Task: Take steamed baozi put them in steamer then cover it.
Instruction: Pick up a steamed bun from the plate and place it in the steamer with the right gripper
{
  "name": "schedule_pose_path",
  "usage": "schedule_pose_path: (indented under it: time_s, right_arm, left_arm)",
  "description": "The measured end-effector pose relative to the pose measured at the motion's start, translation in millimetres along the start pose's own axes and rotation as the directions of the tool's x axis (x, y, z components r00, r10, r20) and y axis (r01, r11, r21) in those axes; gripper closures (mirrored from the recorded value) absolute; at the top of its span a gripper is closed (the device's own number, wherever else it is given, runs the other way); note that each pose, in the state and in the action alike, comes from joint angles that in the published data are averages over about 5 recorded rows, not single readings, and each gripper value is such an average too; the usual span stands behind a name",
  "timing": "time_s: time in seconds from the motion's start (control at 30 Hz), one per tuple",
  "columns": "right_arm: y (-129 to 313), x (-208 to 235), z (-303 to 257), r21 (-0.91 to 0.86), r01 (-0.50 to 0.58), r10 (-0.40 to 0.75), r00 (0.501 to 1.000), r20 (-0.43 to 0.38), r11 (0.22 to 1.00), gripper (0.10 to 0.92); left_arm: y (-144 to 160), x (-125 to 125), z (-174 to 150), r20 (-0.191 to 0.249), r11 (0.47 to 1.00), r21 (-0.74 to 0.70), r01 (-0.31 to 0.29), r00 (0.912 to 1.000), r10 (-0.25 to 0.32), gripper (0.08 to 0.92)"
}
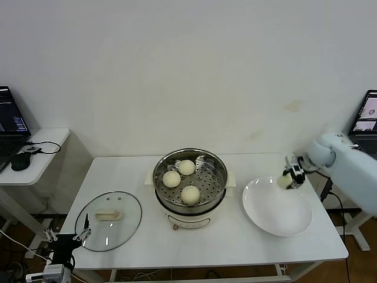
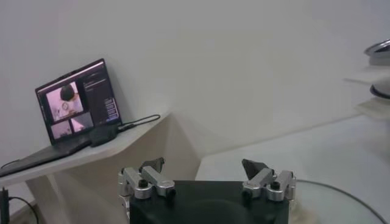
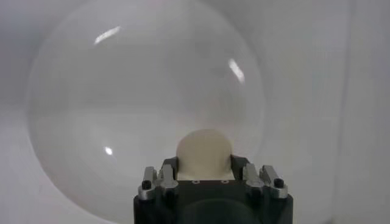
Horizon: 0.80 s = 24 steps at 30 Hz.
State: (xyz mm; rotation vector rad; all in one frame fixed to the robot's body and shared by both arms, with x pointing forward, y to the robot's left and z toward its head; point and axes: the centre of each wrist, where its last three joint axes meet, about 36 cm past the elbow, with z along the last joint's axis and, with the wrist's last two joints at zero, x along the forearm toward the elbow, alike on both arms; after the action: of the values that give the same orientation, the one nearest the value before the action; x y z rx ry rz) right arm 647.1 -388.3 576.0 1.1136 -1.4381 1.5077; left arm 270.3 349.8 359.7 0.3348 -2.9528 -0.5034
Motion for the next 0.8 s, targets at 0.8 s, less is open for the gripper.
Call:
schedule_pose_path:
  time_s: [0.8]
  right_arm:
    - [-60, 82, -229, 0.062, -0.021, 0.005, 0.97, 0.244, 0.998, 0.445]
  left_arm:
    - [3, 6, -6, 0.013, 1.0, 0.013, 0.026, 0.9996, -0.027, 0.177]
